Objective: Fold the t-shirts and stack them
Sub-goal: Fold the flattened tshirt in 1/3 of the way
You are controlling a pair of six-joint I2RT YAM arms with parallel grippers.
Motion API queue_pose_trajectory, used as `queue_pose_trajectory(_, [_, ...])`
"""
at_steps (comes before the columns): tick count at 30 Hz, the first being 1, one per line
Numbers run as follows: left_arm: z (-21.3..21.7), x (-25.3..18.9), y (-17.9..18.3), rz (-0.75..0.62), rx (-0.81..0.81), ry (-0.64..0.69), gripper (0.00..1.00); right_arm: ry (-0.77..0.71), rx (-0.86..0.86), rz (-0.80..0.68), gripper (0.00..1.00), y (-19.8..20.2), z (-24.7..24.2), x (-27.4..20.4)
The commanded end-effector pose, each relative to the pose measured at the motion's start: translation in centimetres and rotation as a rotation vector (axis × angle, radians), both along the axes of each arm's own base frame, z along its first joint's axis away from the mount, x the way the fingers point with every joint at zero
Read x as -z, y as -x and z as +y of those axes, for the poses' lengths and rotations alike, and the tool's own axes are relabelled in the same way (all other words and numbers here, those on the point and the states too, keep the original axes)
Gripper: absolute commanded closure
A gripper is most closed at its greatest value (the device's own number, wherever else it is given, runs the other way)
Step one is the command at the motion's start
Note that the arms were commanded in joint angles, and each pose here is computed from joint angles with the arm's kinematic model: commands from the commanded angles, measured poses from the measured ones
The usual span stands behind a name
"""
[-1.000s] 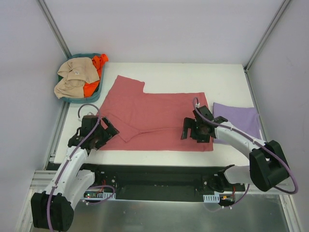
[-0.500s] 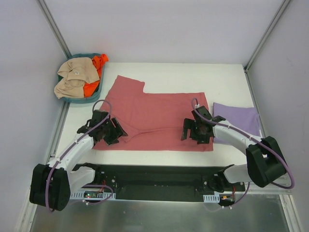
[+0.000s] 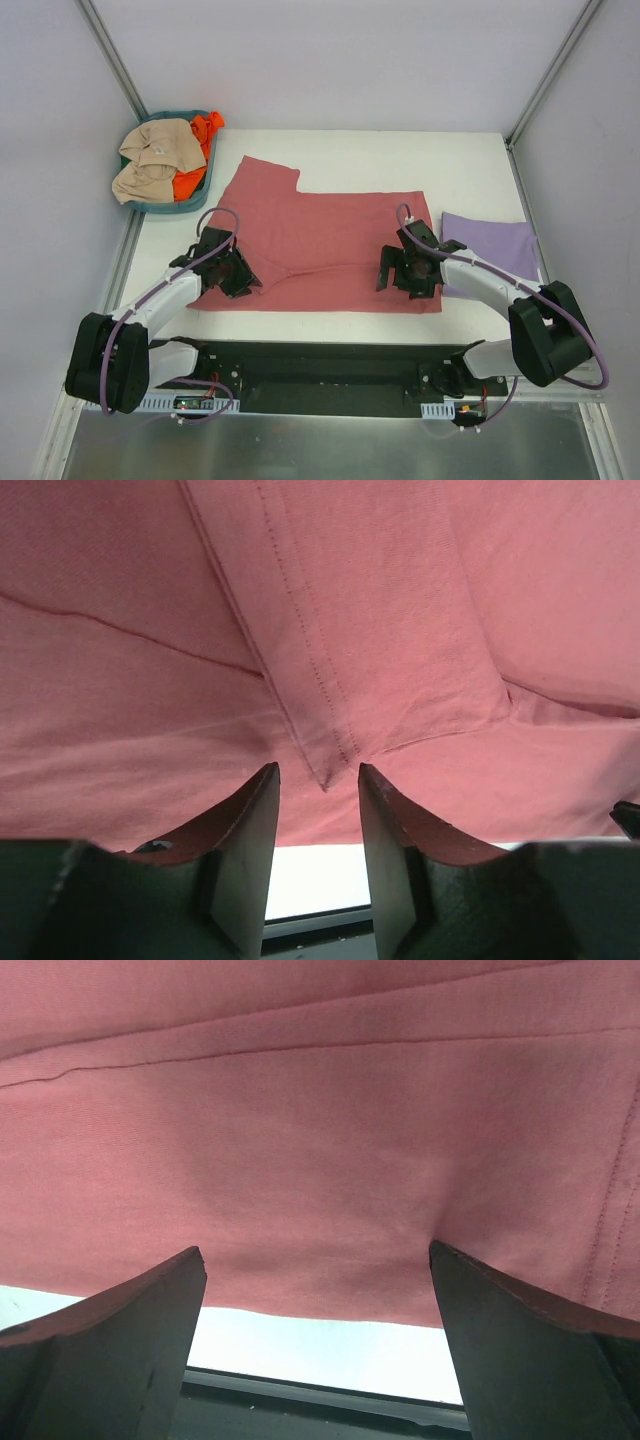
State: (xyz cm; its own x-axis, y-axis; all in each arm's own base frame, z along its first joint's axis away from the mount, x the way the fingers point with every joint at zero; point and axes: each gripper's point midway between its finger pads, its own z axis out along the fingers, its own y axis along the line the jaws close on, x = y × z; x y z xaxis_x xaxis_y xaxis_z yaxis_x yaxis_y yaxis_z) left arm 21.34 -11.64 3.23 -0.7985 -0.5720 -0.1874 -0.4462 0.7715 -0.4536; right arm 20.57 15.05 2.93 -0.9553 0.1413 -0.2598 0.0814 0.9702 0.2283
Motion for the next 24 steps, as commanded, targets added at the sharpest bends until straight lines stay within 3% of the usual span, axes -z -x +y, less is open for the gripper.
queue_pose_trajectory(1, [-0.4, -1.2, -1.7, -0.069, 0.011, -0.005, 0.66, 0.025, 0.021, 0.008, 0.04, 0.4, -0.6, 0.2])
queue_pose_trajectory(16, [-0.5, -0.1, -1.9, -0.019, 0.024, -0.020, 0.81, 0.032, 0.022, 0.019, 0.04, 0.7, -0.8, 0.5])
queue_pose_trajectory(24, [-0.4, -0.2, -3.0, -0.031, 0.021, -0.040, 0.83, 0.035, 0.018, 0.020, 0.04, 0.9, -0.9, 0.3])
